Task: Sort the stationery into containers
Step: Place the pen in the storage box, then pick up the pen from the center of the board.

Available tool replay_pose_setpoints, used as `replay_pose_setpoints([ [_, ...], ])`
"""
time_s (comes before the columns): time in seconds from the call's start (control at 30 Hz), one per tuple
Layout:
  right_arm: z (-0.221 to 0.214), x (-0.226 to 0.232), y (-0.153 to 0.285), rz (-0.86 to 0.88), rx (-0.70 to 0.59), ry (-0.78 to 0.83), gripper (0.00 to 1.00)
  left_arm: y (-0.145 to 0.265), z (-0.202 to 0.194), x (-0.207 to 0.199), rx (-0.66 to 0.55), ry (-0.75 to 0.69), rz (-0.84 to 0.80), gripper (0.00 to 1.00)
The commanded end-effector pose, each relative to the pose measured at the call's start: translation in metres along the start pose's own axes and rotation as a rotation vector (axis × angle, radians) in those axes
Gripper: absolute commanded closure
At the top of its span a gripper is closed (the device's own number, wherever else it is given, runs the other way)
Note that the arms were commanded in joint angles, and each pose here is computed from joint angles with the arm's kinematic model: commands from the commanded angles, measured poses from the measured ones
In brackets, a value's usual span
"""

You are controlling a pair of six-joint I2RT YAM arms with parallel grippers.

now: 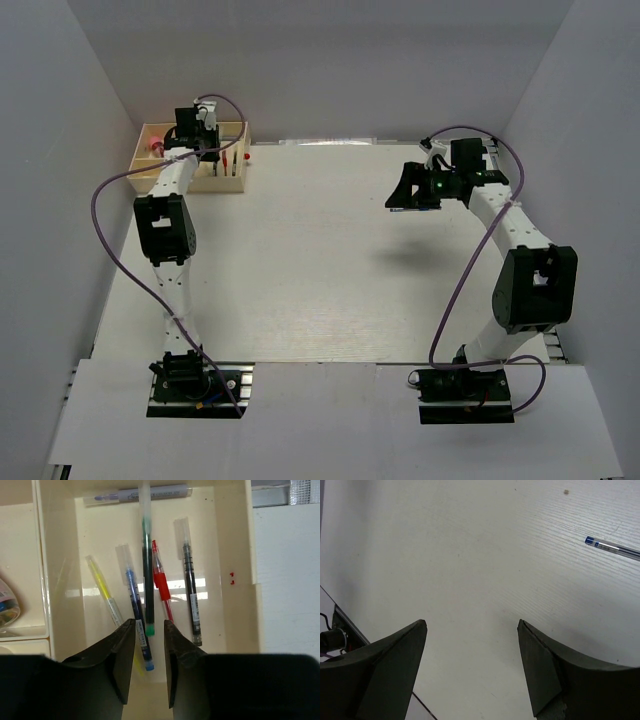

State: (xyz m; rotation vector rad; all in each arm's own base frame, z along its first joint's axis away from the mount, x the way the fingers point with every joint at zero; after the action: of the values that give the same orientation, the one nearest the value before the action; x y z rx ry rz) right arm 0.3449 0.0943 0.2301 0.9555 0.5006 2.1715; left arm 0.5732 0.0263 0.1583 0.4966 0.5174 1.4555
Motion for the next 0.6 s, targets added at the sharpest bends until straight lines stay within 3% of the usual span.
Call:
replay_pose_setpoints([
  [0.0, 0.011, -0.001, 0.005, -0.026, -0.012, 0.054, 0.21, 0.012, 0.018, -0.002, -0.046, -0.002, -0.021, 0.59],
  [0.03, 0.010, -0.003, 0.004, -0.032, -0.008, 0.060, 0.21, 0.013, 0.019, -0.002, -0.050, -0.001, -0.023, 0.49],
  [0.13, 0.007, -0.007, 0.003, -0.058, 0.014, 0.066, 0.21, 0.018, 0.026, -0.004, -0.072, 0.007, -0.032, 0.44],
  [0.23, 0.006, -0.011, 0.004, -0.080, 0.029, 0.076, 0.24, 0.031, 0.040, -0.007, -0.109, 0.025, -0.044, 0.43],
  [0.37, 0.017, -0.023, 0.009, -0.173, 0.053, 0.278, 0.28, 0.064, 0.072, -0.015, -0.201, 0.061, -0.145, 0.43],
  [0.57, 0.027, -0.067, 0.003, -0.310, 0.269, 0.561, 0.41, 0.138, 0.095, -0.052, -0.276, -0.026, -0.594, 0.42],
])
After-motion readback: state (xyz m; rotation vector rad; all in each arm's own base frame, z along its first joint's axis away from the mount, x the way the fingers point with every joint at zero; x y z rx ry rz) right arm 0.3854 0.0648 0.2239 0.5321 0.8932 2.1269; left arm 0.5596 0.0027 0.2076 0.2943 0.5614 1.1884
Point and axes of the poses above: each gripper's point midway between its finger pads, its own y axis back along the fingers, its own x axis along the line the jaws close on, z = x × y, the point moved 9 cm from there along y, back along the fingers, and after that the axes turned 5 degrees about y, right-handed, at the moved point
